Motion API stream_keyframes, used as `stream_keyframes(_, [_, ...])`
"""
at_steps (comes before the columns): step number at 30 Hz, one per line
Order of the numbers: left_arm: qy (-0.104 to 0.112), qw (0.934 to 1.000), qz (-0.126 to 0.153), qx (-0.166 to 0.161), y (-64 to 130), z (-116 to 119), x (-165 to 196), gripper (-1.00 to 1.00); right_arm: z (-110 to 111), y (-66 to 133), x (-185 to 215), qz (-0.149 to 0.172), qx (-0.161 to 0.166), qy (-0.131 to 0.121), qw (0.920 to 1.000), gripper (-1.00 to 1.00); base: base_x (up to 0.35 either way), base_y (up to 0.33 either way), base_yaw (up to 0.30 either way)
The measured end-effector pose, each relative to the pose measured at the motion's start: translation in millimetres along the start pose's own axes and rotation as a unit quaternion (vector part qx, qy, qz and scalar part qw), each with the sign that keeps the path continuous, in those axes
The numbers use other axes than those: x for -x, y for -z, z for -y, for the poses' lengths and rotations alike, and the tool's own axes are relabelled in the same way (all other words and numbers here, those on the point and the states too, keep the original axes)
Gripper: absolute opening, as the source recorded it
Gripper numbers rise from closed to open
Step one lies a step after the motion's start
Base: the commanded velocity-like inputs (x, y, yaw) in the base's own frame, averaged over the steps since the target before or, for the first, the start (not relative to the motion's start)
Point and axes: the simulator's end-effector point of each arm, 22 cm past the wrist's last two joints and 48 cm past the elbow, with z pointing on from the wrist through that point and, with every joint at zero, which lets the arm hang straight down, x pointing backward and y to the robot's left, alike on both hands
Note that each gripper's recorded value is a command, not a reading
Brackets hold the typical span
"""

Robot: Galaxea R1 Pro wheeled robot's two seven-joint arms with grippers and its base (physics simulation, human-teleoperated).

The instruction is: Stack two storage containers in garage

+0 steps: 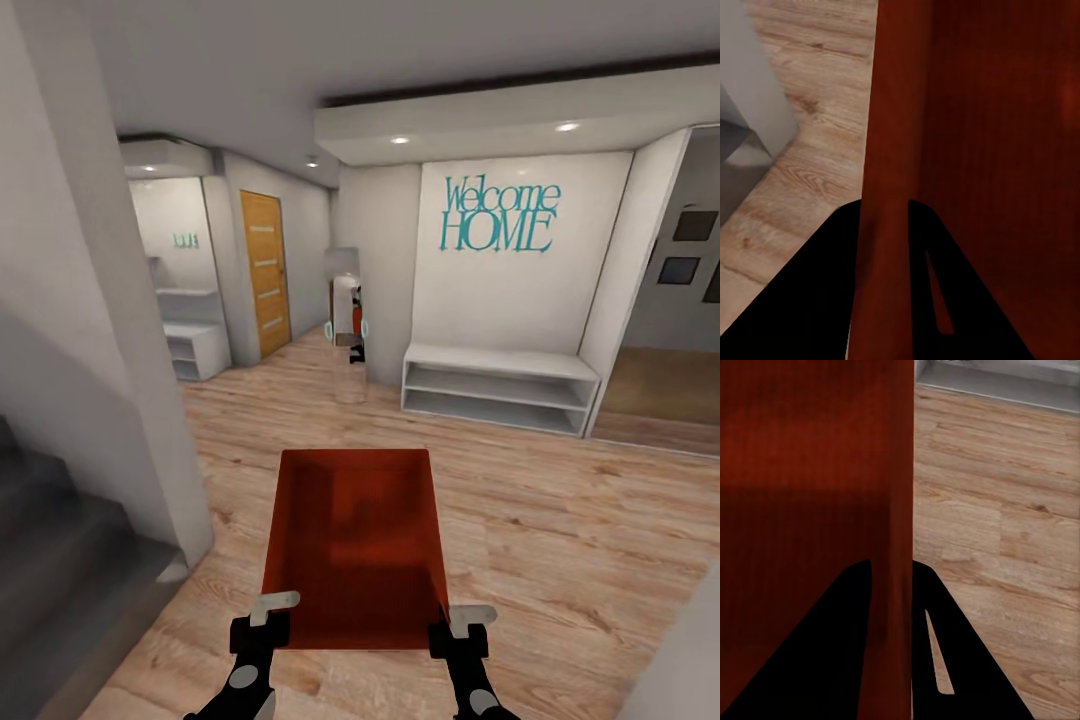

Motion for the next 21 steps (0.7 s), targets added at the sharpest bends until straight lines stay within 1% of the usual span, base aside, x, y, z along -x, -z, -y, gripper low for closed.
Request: stream_keyframes(21, [0.001,1.0000,0.001,0.000,0.0,0.1,0.4,-1.00,0.1,-0.5,1.0,0.001,0.001,0.000,1.0000,-1.00,0.321,0.000,0.000])
